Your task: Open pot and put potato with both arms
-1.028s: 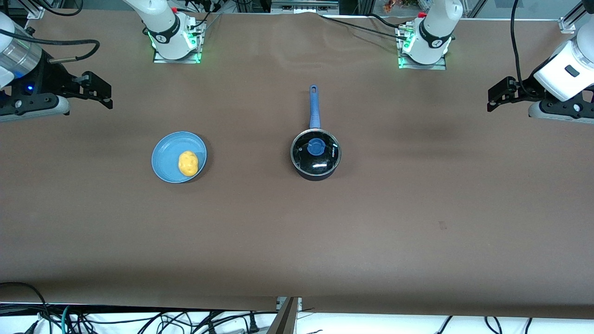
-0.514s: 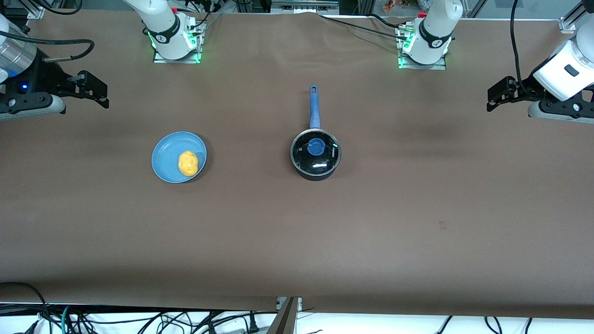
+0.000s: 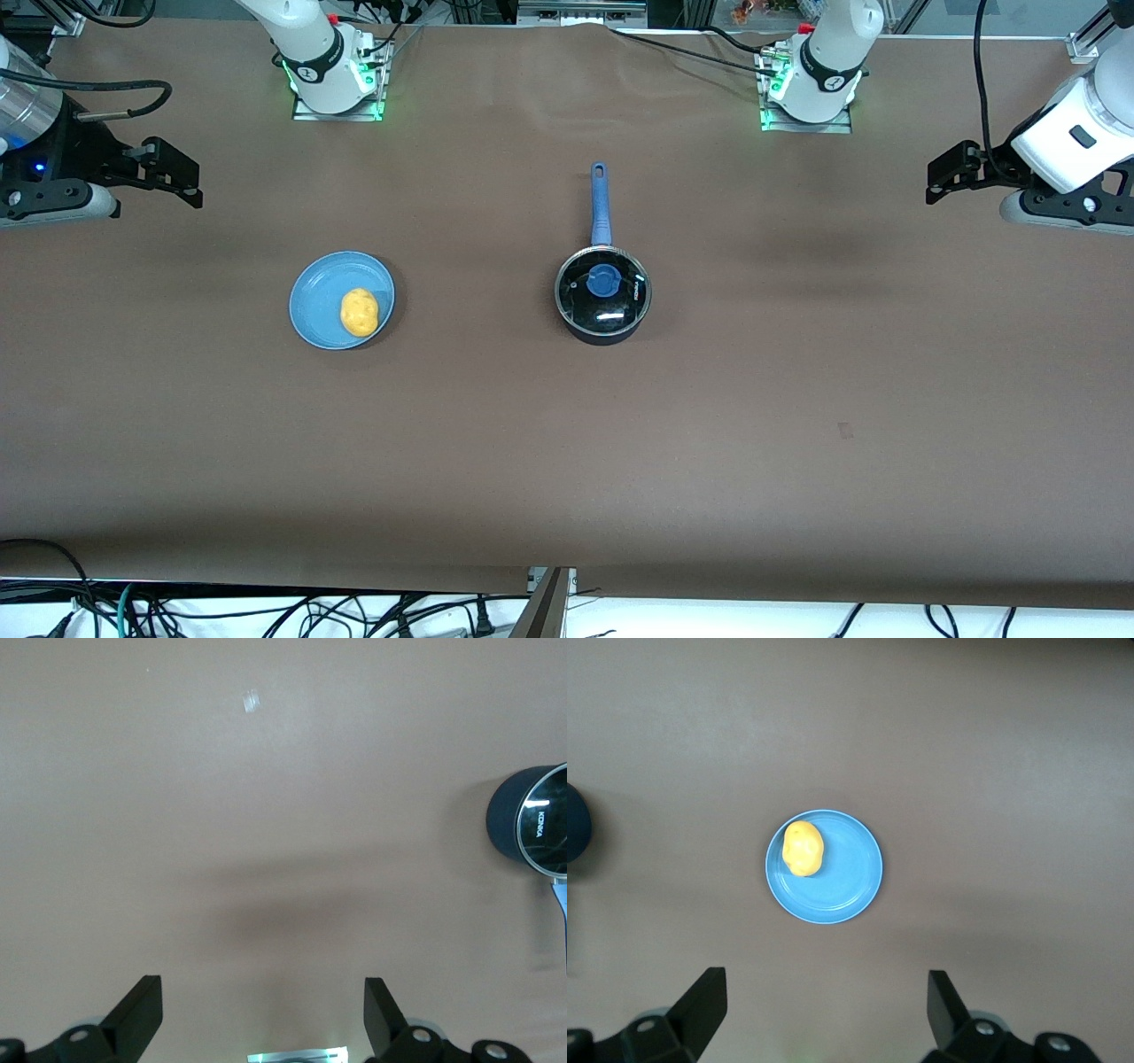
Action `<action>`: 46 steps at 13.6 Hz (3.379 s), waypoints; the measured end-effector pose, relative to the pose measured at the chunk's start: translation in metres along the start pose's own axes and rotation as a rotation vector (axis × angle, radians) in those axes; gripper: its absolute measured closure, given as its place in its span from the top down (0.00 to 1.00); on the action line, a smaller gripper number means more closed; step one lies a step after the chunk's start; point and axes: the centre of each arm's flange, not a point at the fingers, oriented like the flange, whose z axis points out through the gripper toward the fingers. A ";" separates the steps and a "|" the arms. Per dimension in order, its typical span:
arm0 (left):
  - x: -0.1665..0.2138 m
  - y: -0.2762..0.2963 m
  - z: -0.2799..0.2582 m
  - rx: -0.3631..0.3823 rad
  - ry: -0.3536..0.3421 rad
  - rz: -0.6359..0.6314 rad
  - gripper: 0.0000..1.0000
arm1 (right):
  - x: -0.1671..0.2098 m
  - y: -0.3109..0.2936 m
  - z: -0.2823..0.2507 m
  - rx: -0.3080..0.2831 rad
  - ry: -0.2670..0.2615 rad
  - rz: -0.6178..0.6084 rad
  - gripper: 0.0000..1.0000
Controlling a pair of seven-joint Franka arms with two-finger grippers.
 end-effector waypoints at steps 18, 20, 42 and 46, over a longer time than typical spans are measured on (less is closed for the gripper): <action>0.052 0.337 0.161 -0.171 -0.016 -0.009 1.00 | 0.036 -0.019 0.093 0.006 -0.131 0.031 1.00; 0.054 0.357 0.186 -0.137 0.006 -0.015 1.00 | 0.044 -0.034 0.127 0.003 -0.125 0.044 1.00; 0.070 0.407 0.306 -0.070 0.058 0.035 0.60 | 0.050 -0.048 0.152 0.000 -0.090 0.062 1.00; 0.070 0.406 0.305 -0.069 0.059 0.036 0.60 | 0.044 -0.045 0.135 0.000 -0.076 0.057 1.00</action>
